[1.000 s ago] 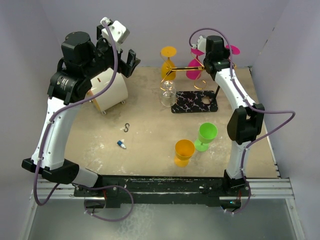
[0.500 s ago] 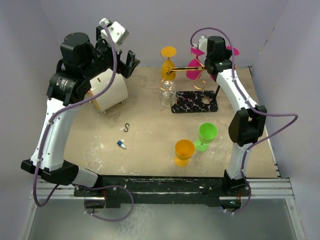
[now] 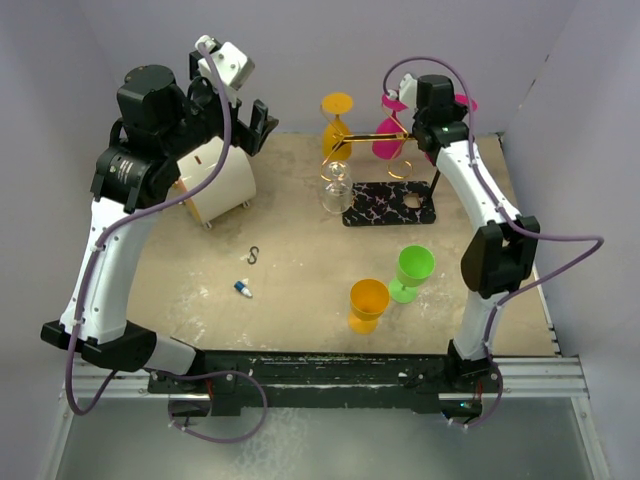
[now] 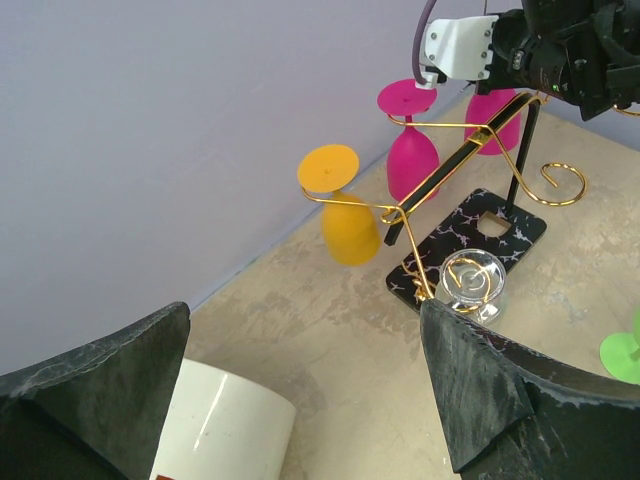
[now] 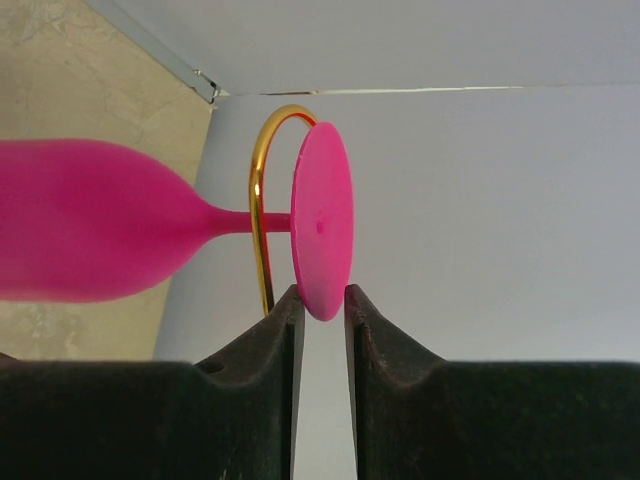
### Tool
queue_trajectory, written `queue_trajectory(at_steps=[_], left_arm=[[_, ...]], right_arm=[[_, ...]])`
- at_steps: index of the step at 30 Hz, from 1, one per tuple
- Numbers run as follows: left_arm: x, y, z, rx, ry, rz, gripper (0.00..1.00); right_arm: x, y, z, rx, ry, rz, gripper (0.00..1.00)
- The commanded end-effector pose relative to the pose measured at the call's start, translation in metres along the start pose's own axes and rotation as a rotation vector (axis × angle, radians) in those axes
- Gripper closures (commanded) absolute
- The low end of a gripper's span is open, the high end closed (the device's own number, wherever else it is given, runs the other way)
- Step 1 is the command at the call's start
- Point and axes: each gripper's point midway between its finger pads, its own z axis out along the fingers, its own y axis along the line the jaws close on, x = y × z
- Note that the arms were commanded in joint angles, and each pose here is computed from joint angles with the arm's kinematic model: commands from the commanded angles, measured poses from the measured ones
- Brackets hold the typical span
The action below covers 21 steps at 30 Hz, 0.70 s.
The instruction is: Place the wine glass upside down on the wine glass rack
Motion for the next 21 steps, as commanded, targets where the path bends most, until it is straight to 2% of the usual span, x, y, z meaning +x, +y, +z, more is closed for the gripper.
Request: queue_trajectory(at_steps=[1,10,21], left_arm=[[-0.019,0.001,-0.009,-0.006,-0.07,-0.006,0.01],[-0.017,0.0,-0.009,-0.002,-0.067,-0.006,0.01],[-0.002,0.002,-0.002,-0.008,-0.039,0.005,0.01]], right_arm=[[0.005,-0.023,-0.018,0.029,-0.031,0.072,0.75],[0.014,-0.03,-0.03,0.033,-0.021,0.09,0.71],[0.028,-0.048,-0.064,0.022,-0.055,0.187,0.63]])
